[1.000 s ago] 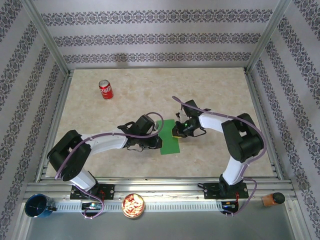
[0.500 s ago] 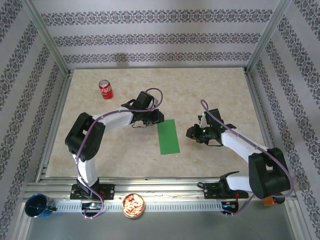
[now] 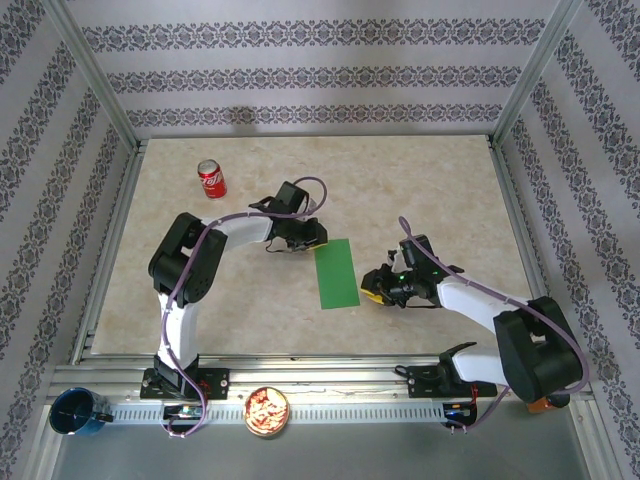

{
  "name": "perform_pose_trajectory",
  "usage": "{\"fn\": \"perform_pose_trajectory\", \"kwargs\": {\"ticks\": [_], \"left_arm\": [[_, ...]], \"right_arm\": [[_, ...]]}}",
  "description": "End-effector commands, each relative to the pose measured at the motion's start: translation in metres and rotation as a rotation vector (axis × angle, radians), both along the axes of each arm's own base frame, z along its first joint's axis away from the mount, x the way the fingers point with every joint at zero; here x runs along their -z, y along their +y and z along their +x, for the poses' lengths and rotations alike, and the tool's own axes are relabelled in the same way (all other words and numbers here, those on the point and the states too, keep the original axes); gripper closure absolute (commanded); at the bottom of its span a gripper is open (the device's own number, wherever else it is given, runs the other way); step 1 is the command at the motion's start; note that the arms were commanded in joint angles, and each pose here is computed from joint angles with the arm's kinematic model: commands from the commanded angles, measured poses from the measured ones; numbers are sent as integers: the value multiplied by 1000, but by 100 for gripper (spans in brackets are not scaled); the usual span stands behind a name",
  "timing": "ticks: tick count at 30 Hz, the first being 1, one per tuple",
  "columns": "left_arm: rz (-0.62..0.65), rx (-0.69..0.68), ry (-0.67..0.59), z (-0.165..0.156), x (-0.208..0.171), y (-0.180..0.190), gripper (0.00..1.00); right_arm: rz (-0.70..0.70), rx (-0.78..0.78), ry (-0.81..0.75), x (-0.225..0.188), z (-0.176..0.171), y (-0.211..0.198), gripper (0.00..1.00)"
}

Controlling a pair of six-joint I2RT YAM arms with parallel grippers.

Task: Fold a paper plane with a square sheet of paper (pick it up from the middle)
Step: Fold the triangle a second time at the center of the table.

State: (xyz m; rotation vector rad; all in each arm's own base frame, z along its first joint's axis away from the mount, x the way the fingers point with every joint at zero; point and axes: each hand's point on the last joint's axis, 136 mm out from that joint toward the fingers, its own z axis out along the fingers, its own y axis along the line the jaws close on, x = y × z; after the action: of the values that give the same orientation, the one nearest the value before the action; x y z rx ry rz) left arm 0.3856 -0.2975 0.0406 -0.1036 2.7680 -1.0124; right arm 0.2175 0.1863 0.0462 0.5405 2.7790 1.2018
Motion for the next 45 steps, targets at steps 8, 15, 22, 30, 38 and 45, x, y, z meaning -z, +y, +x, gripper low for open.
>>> {"fn": "perform_pose_trajectory", "kwargs": {"ticks": [8, 15, 22, 30, 38, 45], "left_arm": [[-13, 47, 48, -12, 36, 2, 80], [25, 42, 69, -18, 40, 13, 80], [16, 25, 76, -16, 40, 14, 80], [10, 14, 88, -20, 43, 15, 80], [8, 9, 92, -20, 44, 15, 81], [-4, 7, 92, -18, 40, 12, 81]], "right_arm": [[1, -73, 54, 7, -15, 12, 63], [-5, -106, 83, 13, -16, 21, 60], [-13, -110, 89, 16, -14, 23, 59], [-27, -99, 103, 19, -12, 23, 59], [-27, -113, 110, 22, -9, 26, 59], [8, -146, 45, 2, 1, 38, 59]]}}
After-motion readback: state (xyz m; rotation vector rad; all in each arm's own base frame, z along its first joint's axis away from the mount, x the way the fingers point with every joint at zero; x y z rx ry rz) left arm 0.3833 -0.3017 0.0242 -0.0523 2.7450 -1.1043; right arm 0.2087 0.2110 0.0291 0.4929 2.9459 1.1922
